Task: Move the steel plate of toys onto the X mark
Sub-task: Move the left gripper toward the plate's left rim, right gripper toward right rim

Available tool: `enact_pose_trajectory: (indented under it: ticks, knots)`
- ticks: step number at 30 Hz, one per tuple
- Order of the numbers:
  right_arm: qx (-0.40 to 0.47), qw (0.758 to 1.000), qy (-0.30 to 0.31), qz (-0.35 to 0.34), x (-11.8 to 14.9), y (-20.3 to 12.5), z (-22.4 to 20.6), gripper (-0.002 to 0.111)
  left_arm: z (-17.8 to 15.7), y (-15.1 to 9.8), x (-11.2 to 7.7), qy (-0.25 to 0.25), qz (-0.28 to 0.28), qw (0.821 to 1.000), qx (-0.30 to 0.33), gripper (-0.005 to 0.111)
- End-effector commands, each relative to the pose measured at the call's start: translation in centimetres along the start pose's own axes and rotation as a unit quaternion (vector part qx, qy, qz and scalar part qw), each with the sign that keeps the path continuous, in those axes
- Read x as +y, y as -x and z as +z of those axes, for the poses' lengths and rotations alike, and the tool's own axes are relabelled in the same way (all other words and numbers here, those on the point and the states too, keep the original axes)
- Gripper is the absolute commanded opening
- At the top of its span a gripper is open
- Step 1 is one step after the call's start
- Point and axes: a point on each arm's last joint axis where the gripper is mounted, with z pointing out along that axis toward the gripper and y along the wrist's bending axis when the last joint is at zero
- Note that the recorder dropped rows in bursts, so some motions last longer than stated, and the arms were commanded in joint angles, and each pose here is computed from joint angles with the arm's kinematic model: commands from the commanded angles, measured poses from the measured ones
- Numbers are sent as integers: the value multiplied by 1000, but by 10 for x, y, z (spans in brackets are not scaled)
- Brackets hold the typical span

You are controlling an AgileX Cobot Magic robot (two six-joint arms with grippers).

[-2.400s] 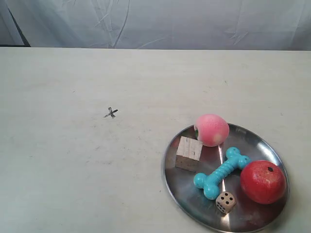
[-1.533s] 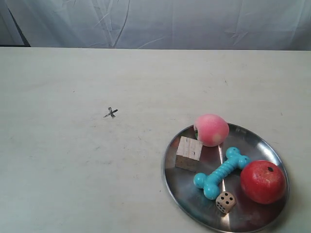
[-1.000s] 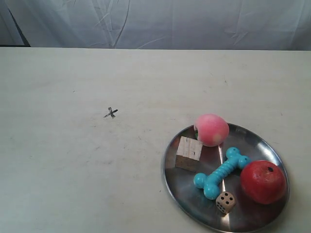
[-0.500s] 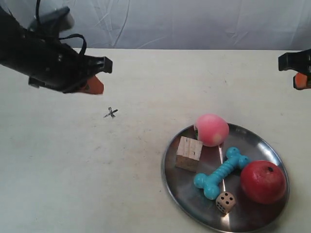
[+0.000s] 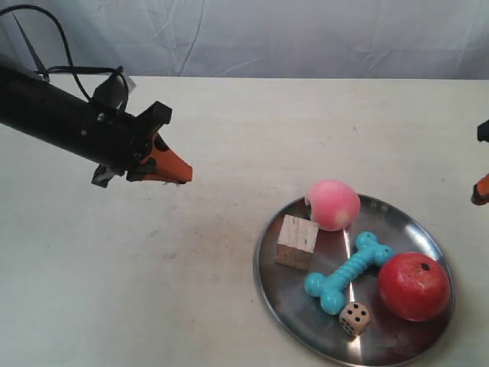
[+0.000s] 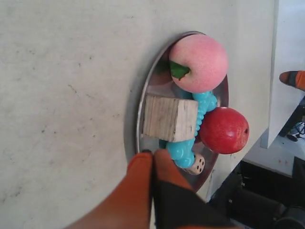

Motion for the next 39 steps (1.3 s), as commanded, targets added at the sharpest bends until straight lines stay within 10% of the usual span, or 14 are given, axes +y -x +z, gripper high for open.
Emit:
enact_pose_trajectory:
  ticks: [1,10,20,30,39]
  knots:
    - [7,1000,24,-15,-1,-5,7,-1,22,2,20,-20,-46,998,30,0]
    - [17,998,-29,44,-24,-35,34,0,48,-4,39,-74,-93,989,86,0]
    - [18,997,-54,61,-31,-43,40,45,61,0,32,-71,-64,994,46,3]
    - [43,995,-53,75,-38,-43,52,43,79,-5,34,-49,-61,996,52,48]
    - [69,993,-40,89,-42,-44,64,43,101,-16,37,-55,-89,990,90,50]
